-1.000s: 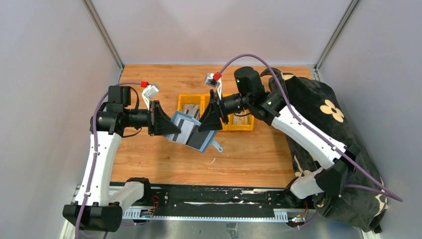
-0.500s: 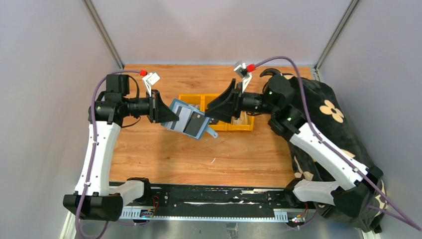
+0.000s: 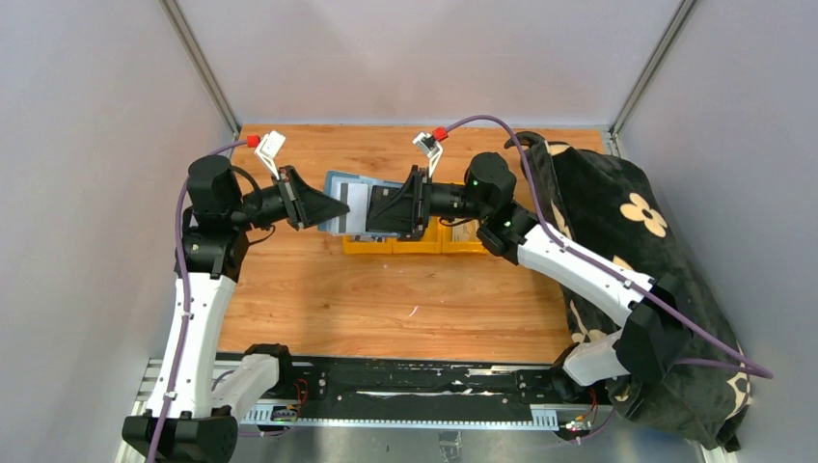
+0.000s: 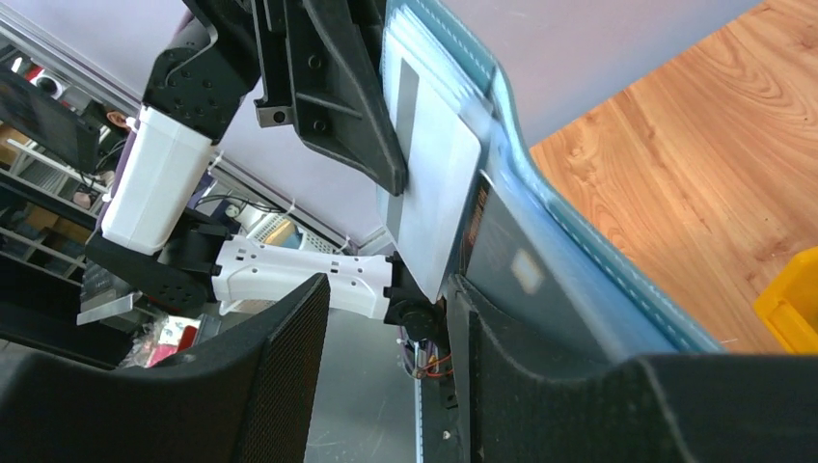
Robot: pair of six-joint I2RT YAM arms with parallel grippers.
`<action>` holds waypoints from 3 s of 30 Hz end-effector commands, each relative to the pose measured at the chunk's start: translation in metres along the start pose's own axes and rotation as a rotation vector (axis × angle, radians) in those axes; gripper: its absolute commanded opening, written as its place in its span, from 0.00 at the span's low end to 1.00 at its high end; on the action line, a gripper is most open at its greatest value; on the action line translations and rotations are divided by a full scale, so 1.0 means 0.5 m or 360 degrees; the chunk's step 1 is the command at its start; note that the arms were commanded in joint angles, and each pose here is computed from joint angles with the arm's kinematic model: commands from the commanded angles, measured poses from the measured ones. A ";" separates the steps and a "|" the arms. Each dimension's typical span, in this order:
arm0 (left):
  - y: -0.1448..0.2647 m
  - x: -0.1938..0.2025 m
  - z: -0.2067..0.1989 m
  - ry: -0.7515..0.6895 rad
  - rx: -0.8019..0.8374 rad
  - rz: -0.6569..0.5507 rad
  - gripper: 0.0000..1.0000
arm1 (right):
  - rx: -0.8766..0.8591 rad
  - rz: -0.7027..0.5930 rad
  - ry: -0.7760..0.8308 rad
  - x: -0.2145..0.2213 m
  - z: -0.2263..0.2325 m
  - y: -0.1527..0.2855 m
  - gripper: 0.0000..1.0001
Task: Take the credit cards out of the card holder
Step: Remove the credit card from the card holder.
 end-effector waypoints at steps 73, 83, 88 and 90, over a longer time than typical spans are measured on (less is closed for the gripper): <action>0.012 0.014 -0.064 0.0083 0.0244 0.0000 0.08 | -0.0261 -0.0372 -0.0032 -0.091 0.026 -0.006 0.00; 0.018 -0.003 -0.102 0.0090 0.0338 -0.0068 0.09 | -0.0222 -0.0525 -0.0036 -0.082 0.023 0.023 0.00; 0.021 -0.004 -0.111 0.0099 0.0354 -0.0076 0.09 | -0.0176 -0.0593 -0.0023 -0.088 0.018 0.039 0.00; 0.021 -0.005 -0.111 0.0107 0.0353 -0.0081 0.11 | -0.0171 -0.0603 -0.0029 -0.088 0.017 0.040 0.00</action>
Point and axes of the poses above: each gripper's point midway between its finger pads, its own y axis back along the fingers, its own z axis along the line the jaws close on, x = y × z, the point moved 3 cm from there along y, back along the fingers, and after that the axes turned 14 degrees about y, right-handed, at the moved point
